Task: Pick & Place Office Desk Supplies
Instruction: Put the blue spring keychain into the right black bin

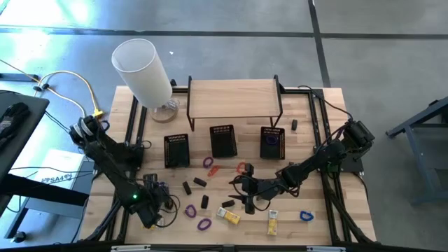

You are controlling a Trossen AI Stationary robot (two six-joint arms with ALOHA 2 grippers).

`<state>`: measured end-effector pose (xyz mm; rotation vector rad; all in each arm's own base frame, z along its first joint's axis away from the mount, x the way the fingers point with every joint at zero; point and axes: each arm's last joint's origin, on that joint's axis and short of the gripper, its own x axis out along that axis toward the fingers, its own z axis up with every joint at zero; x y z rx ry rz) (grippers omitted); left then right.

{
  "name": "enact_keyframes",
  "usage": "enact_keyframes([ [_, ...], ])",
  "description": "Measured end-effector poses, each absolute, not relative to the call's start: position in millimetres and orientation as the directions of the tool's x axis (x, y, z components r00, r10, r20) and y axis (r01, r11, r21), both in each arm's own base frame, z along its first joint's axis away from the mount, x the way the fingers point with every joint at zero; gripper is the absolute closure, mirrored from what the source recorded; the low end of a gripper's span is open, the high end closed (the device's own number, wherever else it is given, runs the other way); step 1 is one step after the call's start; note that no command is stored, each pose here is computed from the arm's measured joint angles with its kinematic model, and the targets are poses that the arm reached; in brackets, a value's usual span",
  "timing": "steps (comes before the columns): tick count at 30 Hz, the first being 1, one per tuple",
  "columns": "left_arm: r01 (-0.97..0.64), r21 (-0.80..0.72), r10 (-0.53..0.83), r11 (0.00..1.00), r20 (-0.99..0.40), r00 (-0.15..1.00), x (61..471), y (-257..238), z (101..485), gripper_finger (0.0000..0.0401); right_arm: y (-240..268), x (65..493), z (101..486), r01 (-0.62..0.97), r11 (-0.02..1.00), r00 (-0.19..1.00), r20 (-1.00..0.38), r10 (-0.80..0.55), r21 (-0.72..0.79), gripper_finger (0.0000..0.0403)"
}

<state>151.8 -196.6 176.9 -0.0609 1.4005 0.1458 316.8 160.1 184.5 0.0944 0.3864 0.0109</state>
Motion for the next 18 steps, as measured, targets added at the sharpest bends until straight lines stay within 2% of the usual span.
enact_keyframes([
  [4, -0.141, 0.109, 0.129, 0.984, -0.981, 0.142, 152.7, -194.3, 170.3, 0.0169, 160.7, 316.5, 184.5, 0.013, 0.994, 0.926, -0.376, 0.031, 0.112, 0.0183],
  [9, -0.15, 0.12, 0.141, 0.981, -0.98, 0.137, 153.0, -193.6, 169.2, 0.0169, 160.7, 316.5, 184.5, 0.015, 0.993, 0.926, -0.376, 0.03, 0.118, 0.0183],
  [18, -0.162, 0.163, 0.197, 0.973, -0.955, 0.221, 155.4, -192.3, 169.6, 0.0169, 160.4, 316.6, 184.6, 0.016, 0.993, 0.926, -0.375, 0.03, 0.119, 0.0183],
])
